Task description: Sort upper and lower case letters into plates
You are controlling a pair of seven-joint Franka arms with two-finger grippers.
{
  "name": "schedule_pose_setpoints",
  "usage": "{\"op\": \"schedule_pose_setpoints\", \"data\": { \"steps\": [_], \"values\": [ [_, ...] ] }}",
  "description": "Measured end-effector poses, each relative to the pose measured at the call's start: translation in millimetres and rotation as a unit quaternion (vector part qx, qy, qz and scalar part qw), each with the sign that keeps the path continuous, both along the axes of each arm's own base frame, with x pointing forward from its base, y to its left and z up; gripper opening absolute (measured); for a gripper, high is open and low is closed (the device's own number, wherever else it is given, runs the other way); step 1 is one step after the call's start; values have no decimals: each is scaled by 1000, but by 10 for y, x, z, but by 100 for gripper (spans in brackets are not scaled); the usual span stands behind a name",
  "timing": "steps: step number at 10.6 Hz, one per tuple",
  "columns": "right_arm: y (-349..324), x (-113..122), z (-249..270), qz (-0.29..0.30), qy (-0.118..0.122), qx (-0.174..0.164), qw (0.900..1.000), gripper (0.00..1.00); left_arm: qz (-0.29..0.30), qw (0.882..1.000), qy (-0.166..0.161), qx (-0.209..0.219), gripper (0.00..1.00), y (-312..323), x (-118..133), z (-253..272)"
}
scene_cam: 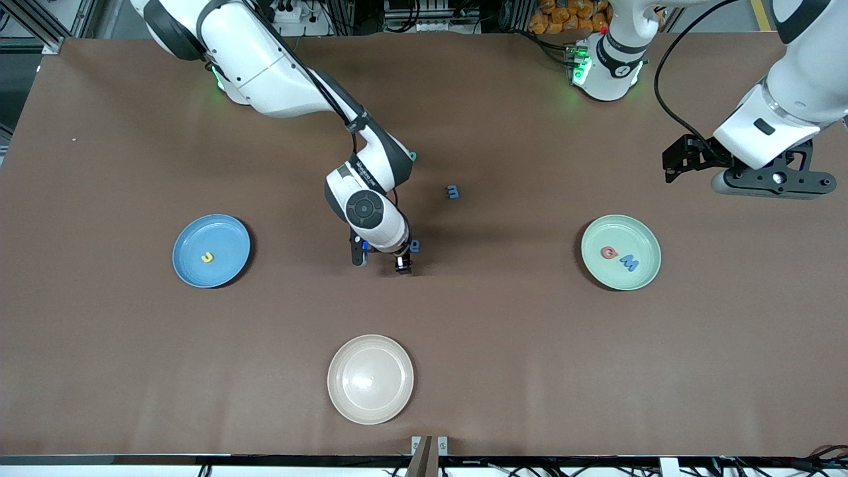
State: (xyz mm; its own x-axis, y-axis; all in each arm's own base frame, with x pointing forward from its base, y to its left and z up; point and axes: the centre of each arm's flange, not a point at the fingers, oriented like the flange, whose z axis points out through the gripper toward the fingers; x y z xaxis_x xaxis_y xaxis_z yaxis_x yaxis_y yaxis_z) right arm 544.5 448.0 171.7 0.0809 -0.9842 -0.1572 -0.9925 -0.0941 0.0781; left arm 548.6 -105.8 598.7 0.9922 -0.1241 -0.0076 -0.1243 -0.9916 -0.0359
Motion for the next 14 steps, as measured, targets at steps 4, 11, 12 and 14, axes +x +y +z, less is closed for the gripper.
{"op": "schedule_pose_setpoints", "data": {
  "steps": [4, 11, 12, 14],
  "values": [
    [-5, -9, -14, 2, 0, -2, 1000, 74, -4, 1000, 4, 1, 100, -48, -10, -52],
    [-17, -26, -26, 4, 4, -7, 1000, 69, -4, 1000, 3, 0, 100, -49, -4, -87],
    [-16, -36, -23, 5, 6, -9, 1000, 64, -4, 1000, 3, 0, 100, -49, -3, -87],
    [-17, -58, 24, 7, 11, -13, 1000, 44, -5, 1000, 1, 0, 100, -56, 0, -85]
  ]
}}
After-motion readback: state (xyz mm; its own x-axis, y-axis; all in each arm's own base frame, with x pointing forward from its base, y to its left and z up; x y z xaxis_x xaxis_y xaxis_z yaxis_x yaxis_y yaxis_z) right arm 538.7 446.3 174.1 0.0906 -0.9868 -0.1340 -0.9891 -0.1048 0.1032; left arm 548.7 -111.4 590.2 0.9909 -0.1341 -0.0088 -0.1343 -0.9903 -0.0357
